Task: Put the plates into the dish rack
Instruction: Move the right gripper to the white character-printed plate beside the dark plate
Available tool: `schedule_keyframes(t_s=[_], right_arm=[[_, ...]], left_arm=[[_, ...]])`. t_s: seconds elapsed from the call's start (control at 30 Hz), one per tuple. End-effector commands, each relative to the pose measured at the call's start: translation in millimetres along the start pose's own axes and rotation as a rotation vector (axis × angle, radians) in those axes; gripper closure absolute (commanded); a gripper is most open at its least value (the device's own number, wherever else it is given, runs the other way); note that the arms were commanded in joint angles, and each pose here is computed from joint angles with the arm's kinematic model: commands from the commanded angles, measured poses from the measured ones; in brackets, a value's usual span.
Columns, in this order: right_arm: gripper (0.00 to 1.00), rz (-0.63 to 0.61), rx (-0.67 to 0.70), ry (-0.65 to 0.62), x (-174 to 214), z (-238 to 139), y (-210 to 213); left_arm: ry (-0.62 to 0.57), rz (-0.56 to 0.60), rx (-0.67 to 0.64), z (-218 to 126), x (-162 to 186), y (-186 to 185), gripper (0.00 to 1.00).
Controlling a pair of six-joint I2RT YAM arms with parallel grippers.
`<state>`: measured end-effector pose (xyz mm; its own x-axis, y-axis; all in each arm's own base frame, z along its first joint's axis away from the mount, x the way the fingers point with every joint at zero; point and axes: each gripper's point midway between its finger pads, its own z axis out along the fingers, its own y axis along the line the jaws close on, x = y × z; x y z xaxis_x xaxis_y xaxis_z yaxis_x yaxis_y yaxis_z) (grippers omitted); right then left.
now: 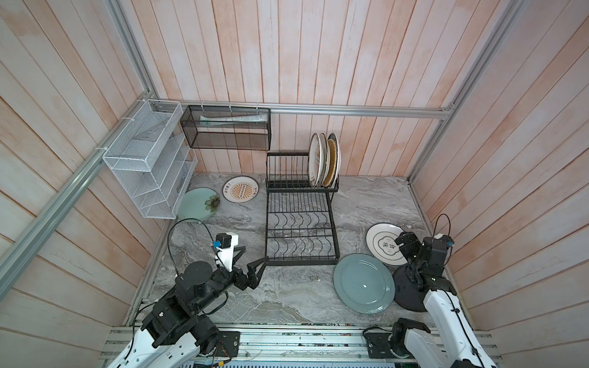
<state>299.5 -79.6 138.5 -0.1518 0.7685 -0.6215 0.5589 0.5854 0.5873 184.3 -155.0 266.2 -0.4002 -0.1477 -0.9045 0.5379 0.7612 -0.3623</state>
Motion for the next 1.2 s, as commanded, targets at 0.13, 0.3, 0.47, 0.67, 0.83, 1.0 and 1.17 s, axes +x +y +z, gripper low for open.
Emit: schedule_keyframes(t_s=[0.13, 0.3, 0.47, 0.67, 0.83, 1.0, 1.17], right_arm=[[0.02, 0.120, 0.054, -0.019, -14.5, 29.1, -35.3], [0.04, 0.113, 0.110, 0.074, -3.2, 49.2, -52.0], [0.04, 0.121, 0.172, 0.125, 13.2, 57.9, -70.3], [0.06, 0.087, 0.087, 0.208, 25.1, 68.6, -55.8], [0.09, 0.094, 0.034, 0.280, 38.8, 76.5, -48.0], [0.10, 0.092, -0.034, 0.336, 52.8, 80.2, -32.4], [0.10, 0.097, -0.031, 0.331, 55.2, 79.6, -31.2]], left_arm=[[0.006, -0.004, 0.010, 1.2, 2.3, -1.6, 0.00], [0.012, 0.000, 0.016, 2.1, 3.9, -2.8, 0.00], [0.012, 0.000, 0.014, 2.0, 3.7, -2.5, 0.00], [0.009, -0.001, 0.014, 1.8, 3.3, -2.4, 0.00], [0.013, -0.002, 0.014, 2.4, 4.0, -2.5, 0.00], [0.010, -0.003, 0.012, 1.8, 3.5, -2.2, 0.00], [0.009, -0.004, 0.009, 2.0, 3.4, -1.7, 0.00]])
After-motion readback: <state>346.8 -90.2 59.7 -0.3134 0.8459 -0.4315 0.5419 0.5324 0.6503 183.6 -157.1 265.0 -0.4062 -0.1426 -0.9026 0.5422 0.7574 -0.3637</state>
